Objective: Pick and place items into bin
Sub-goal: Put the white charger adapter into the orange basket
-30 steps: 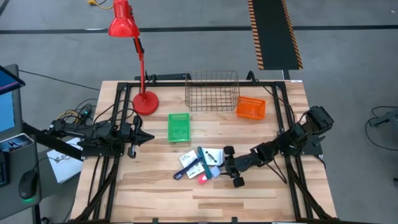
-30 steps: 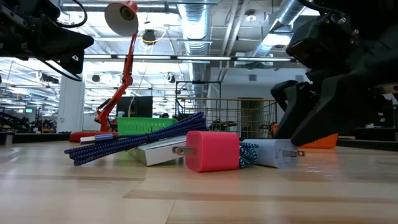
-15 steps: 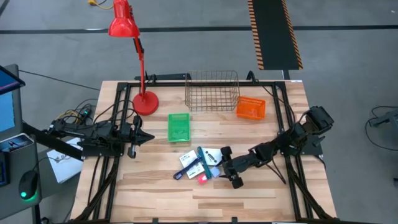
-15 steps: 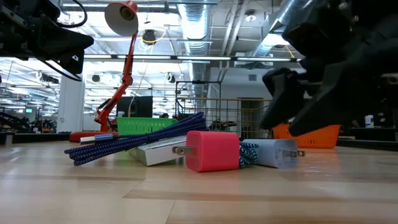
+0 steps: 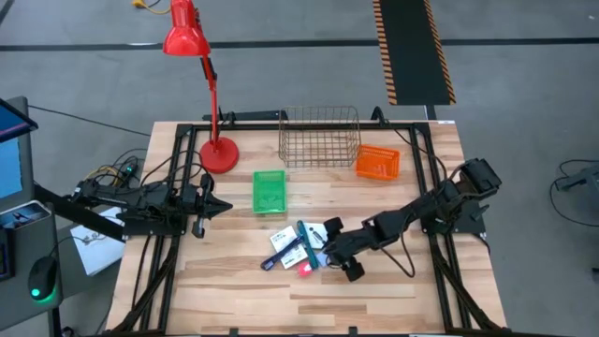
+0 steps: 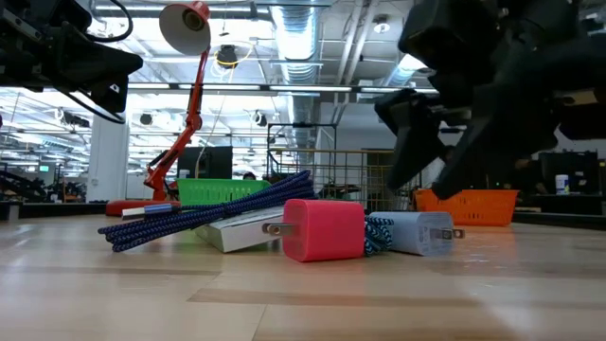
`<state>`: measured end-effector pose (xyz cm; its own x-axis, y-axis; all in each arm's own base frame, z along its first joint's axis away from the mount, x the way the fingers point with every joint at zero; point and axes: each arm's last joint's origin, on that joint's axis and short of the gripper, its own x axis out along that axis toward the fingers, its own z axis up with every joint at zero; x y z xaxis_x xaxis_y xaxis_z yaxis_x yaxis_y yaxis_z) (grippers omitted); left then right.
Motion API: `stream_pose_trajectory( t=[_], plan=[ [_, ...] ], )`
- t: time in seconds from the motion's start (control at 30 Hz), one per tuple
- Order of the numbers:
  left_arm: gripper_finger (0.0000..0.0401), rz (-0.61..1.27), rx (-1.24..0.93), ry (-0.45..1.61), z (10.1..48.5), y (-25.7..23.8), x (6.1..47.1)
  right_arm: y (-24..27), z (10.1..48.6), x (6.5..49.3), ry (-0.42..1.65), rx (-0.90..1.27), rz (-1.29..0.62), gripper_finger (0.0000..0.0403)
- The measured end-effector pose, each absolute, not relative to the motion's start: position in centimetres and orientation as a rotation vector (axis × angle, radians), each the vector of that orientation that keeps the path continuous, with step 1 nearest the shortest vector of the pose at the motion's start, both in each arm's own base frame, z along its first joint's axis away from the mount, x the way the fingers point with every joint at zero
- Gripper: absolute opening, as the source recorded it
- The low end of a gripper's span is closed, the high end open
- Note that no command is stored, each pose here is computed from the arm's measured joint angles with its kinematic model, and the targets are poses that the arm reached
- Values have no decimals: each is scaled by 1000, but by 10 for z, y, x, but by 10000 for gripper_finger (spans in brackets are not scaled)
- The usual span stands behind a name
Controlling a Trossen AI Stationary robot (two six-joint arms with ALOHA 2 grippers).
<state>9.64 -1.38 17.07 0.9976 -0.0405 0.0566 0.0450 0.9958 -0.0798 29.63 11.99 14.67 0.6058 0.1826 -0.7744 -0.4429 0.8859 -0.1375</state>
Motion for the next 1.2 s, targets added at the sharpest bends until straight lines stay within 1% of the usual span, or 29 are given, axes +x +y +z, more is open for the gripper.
stream_pose_trajectory(
  t=[0.2, 0.4, 0.53, 1.2],
  plan=[
    [0, -43, -81, -55, 171, -14, 96, 120, 151, 299, 855, -345, 446, 240],
    [0, -42, -81, -56, 171, -14, 96, 121, 151, 299, 853, -341, 467, 240],
    [0, -43, -81, -55, 171, -14, 96, 121, 151, 299, 841, -381, 486, 240],
    [0, -42, -81, -55, 171, -14, 96, 112, 154, 305, 801, -411, 481, 240]
  ],
)
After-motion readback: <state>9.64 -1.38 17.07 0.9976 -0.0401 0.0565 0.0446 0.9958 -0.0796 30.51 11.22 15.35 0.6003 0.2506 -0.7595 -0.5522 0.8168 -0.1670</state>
